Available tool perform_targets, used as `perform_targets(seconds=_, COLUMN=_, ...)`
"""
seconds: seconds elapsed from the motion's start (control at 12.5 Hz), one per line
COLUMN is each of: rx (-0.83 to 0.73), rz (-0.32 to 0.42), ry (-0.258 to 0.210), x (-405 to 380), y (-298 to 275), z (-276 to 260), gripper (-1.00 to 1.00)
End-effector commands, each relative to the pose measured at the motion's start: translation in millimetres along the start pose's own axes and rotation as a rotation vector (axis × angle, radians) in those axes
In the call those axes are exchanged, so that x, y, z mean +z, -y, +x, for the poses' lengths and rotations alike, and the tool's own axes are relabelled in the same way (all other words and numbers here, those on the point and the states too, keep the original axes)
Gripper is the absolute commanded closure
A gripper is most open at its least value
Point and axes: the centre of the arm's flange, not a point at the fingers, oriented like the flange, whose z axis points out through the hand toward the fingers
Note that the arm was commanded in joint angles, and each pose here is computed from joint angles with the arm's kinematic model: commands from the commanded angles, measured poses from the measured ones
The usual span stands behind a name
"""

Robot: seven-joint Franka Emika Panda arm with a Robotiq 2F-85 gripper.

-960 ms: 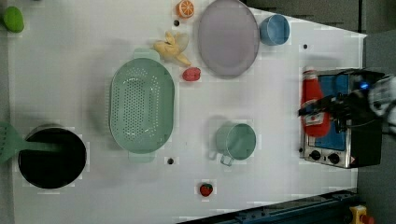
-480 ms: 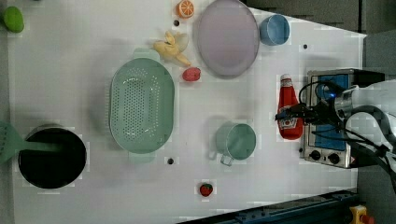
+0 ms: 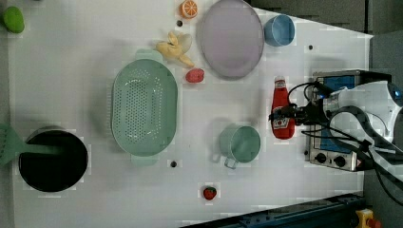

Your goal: Pick ketchup from plate and place it on table.

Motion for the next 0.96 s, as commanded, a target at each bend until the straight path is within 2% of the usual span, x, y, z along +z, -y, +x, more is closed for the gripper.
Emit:
perform_targets(seconds=0.08, rx=0.019, rz=0.015, ry=-0.088, x=-32.0, y=9.8, z=8.2, gripper=-0.67)
perform_targets(seconds=0.16, rx=0.01, rz=0.021, ry=-0.114, x=-45.3, y=15.1, z=10.3, gripper=-0.89)
perform_targets(seconds=0.24, rx=0.006, rz=0.021, ry=-0.117, x=-55.6, y=17.0, z=9.2, gripper=-1.0)
perform_targets(seconds=0.32, rx=0.002, rz=0.022, ry=-0.112, x=-68.0, y=19.1, z=6.8, gripper=-1.0)
perform_targets(seconds=0.4, rx=0.003, rz=0.028, ry=-0.132, x=-89.3, y=23.0, z=6.6, gripper=-1.0)
perform_targets(seconds=0.56, rx=0.052, rz=0.051, ry=-0.205, x=-149.8, y=30.7, z=6.1, gripper=-1.0)
perform_targets(seconds=0.72, rx=0.177, rz=0.084, ry=-0.254, x=-216.5, y=39.7, z=-2.7, gripper=-1.0)
perform_targets(seconds=0.8, rx=0.251, rz=0.098, ry=-0.265, x=-247.5, y=42.7, z=-9.7, gripper=-1.0)
perform_targets(seconds=0.96, rx=0.384, rz=0.09, ry=-0.226, x=-297.2, y=43.1, z=-30.5, gripper=-1.0)
